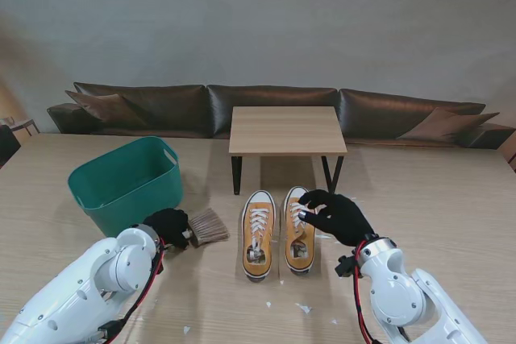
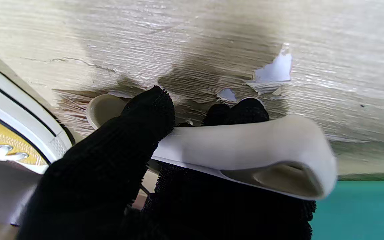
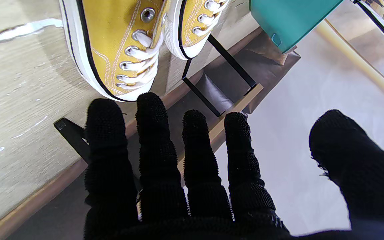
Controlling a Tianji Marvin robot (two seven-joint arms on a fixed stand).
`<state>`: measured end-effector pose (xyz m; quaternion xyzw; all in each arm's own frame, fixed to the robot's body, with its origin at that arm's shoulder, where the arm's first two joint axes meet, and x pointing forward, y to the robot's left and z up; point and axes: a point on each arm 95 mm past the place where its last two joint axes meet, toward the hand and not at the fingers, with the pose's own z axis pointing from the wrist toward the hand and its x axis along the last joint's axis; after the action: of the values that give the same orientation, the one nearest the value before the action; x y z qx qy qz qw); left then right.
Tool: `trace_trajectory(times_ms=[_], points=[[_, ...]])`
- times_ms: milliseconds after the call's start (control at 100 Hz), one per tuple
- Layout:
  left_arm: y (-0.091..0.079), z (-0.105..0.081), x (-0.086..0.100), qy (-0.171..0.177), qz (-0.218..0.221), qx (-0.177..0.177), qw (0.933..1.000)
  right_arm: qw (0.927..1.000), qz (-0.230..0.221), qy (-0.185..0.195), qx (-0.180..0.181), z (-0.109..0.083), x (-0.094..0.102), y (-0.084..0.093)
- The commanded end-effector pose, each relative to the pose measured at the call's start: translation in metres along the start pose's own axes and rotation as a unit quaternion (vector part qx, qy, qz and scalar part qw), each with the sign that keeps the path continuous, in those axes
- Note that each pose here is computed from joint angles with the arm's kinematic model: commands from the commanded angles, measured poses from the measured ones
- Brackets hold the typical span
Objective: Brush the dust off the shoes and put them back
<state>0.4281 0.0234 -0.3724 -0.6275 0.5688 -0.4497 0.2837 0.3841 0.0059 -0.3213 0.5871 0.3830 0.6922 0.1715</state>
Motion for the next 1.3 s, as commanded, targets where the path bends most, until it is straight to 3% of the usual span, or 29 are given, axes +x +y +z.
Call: trace_trajectory(times_ms=[0, 320, 690, 1050, 1290], points=[[0.011, -0.003, 0.004, 0.002, -0.009, -0.015, 0.9998, 0.9999, 0.003, -0.001, 0.013, -0.002, 0.000, -0.006], [-0.001, -0.011, 0.006, 0.012, -0.045, 0.015, 0.9988, 0.9998, 0.007, -0.002, 0.017, -0.003, 0.000, -0.007], [-0.033, -0.020, 0.018, 0.054, -0.048, 0.037, 0.9967, 0.9997, 0.010, -0.004, 0.021, -0.003, 0.000, -0.009], [-0.025, -0.014, 0.023, 0.049, -0.054, 0.008, 0.9973, 0.9995, 0.013, -0.006, 0.028, -0.003, -0.001, -0.010], [-0.024, -0.013, 0.027, 0.055, -0.093, 0.030, 0.9937, 0.9994, 0.014, -0.008, 0.032, -0.003, -0.002, -0.011]])
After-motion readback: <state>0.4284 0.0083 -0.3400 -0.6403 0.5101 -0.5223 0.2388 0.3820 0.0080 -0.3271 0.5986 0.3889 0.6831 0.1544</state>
